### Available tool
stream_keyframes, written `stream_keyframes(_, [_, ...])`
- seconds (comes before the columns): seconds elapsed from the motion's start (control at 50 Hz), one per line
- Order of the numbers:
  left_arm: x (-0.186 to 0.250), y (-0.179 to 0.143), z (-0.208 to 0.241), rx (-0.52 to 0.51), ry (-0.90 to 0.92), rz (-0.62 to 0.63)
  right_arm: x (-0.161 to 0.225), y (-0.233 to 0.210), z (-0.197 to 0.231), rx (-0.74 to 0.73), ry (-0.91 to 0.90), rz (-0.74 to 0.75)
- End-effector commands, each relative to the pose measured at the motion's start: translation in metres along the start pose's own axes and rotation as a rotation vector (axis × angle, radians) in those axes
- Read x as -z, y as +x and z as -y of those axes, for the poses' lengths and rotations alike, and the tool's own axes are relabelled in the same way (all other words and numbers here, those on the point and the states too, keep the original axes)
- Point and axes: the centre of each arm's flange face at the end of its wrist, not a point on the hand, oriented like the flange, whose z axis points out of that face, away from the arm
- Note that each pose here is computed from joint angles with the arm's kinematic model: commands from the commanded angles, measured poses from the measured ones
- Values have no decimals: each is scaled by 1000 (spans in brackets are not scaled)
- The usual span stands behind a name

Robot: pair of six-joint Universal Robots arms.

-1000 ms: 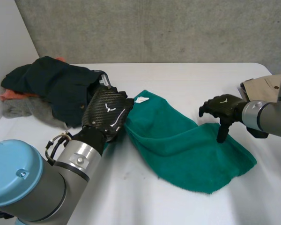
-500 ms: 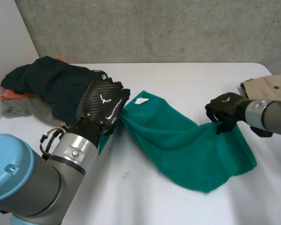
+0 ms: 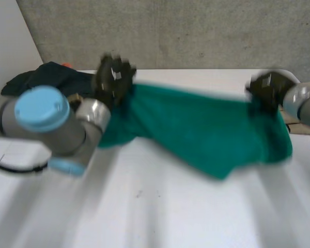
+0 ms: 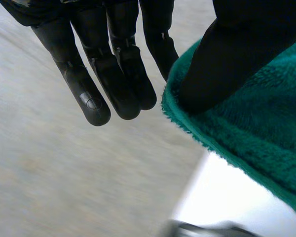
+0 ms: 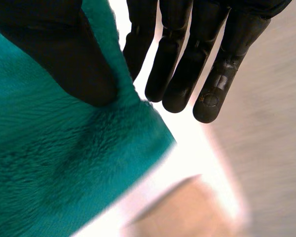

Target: Fold the laundry.

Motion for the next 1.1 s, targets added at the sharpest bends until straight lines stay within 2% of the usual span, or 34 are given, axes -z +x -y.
stream_keyframes(0.02, [-70, -110, 86, -110, 397, 371, -8, 82, 92, 47, 489, -512])
stream_keyframes(0.08, [-71, -123, 100, -67, 470, 406, 9, 96, 112, 47, 591, -608])
stream_keyframes(0.16, [-66, -121, 104, -21, 478, 389, 15, 86, 108, 23, 582, -575])
stream_keyframes(0.22, [-53, -105, 88, -4, 397, 327, 14, 71, 98, 1, 550, -527])
stream_keyframes(0.38, [13, -51, 40, 41, 133, 145, 19, 2, 41, -62, 346, -297])
stream_keyframes(0.44, [47, -25, 14, 51, 8, 63, 27, -34, 10, -96, 244, -164])
stream_keyframes(0.46, [67, -8, 0, 50, -64, 8, 32, -52, -4, -111, 195, -92])
stream_keyframes(0.6, [126, 49, -10, -25, -207, -188, 70, -117, -45, -193, -5, 180])
stream_keyframes(0.66, [146, 62, -10, -48, -289, -234, 77, -123, -49, -207, -36, 209])
stream_keyframes(0.74, [159, 61, -6, -51, -372, -260, 83, -121, -50, -206, -52, 202])
stream_keyframes(0.88, [153, 47, 1, 19, -368, -252, 78, -88, -64, -225, -87, 109])
stream_keyframes(0.98, [137, 15, -22, 95, -390, -187, 76, -80, -70, -231, -99, 87])
stream_keyframes(1.1, [129, -4, -46, 180, -369, -249, 74, -77, -76, -235, -112, 81])
